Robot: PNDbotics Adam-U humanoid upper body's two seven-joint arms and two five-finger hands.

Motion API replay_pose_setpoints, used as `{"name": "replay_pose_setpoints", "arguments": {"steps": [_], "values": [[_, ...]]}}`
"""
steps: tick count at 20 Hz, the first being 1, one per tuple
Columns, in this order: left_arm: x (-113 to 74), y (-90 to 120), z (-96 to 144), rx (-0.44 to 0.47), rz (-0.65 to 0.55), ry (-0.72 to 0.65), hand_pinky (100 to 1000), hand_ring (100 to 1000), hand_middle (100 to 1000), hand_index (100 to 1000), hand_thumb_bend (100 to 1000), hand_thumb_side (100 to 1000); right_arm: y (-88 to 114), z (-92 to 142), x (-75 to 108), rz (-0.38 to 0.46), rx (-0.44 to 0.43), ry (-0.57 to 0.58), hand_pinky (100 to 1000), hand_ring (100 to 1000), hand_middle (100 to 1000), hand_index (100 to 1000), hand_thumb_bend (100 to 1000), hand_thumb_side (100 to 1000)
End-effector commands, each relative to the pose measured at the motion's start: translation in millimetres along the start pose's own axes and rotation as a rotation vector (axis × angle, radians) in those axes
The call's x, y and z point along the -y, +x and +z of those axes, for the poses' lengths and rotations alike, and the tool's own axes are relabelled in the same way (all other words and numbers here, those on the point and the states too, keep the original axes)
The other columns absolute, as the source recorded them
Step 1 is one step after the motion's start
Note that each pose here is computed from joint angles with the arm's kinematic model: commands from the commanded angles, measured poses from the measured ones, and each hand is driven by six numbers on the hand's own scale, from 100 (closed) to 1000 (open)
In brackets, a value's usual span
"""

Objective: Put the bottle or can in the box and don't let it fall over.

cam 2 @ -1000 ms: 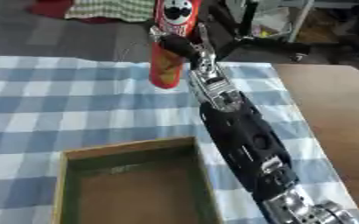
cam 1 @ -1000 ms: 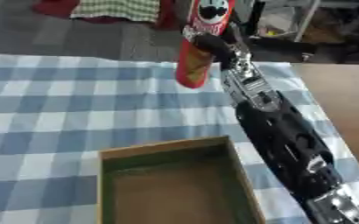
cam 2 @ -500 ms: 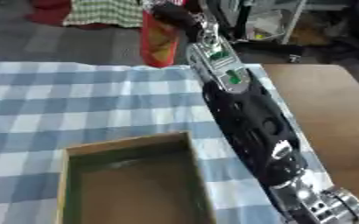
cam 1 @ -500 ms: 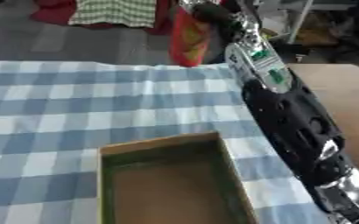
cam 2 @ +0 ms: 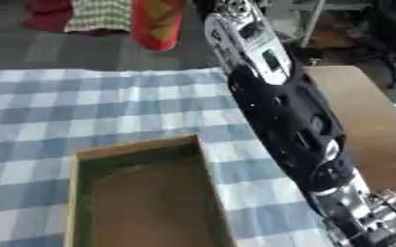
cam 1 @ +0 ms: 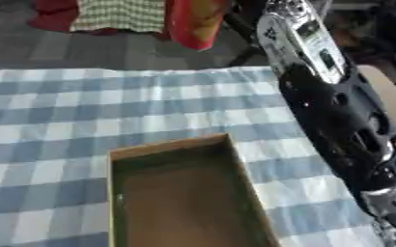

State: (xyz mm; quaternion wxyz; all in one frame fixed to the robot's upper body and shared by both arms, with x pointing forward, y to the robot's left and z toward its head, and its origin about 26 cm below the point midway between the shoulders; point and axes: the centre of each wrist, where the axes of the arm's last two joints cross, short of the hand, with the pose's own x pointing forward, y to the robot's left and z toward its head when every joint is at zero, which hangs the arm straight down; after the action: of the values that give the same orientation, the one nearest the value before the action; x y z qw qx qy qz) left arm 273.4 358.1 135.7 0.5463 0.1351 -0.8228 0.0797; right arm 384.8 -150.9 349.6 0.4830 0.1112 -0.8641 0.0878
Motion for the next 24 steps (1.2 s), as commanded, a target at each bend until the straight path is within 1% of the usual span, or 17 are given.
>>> {"name": "replay_pose_setpoints", "arguments": {"steps": [1,2,5,7,12,20,24], "values": [[-8.2,7.3,-3.0,0.023,-0.035,0.005,1000,841,877,797,374,633,15.2,14.2,-17.7,-0.007,0.016,0.09,811,544,478,358,227,100],[-8.8,6.9,-2.5,0.021,-0.037,0.006,1000,841,877,797,374,632,16.6,22.3,-22.9,-0.009,0.006,0.115,809,544,478,357,228,100],[-11.1,5.3,-0.8,0.015,-0.041,0.017,1000,841,877,796,374,632,33.8,60.0,-38.0,0.014,-0.039,0.181,806,549,480,354,236,100],[-11.4,4.8,-0.3,0.013,-0.04,0.022,1000,841,877,796,374,631,36.9,74.7,-42.9,0.031,-0.074,0.211,805,551,481,355,237,100],[-11.9,4.5,0.4,0.012,-0.043,0.026,1000,842,877,796,374,631,22.4,85.8,-46.5,0.044,-0.14,0.227,801,554,483,355,231,100],[-11.9,3.8,1.4,0.009,-0.045,0.026,1000,843,877,796,375,631,-5.0,99.6,-44.3,0.041,-0.226,0.207,797,554,483,356,210,100],[-9.9,3.7,1.0,0.01,-0.038,0.021,1000,843,878,796,377,630,-14.7,105.3,-44.4,0.026,-0.236,0.196,796,556,485,359,210,100]]}}
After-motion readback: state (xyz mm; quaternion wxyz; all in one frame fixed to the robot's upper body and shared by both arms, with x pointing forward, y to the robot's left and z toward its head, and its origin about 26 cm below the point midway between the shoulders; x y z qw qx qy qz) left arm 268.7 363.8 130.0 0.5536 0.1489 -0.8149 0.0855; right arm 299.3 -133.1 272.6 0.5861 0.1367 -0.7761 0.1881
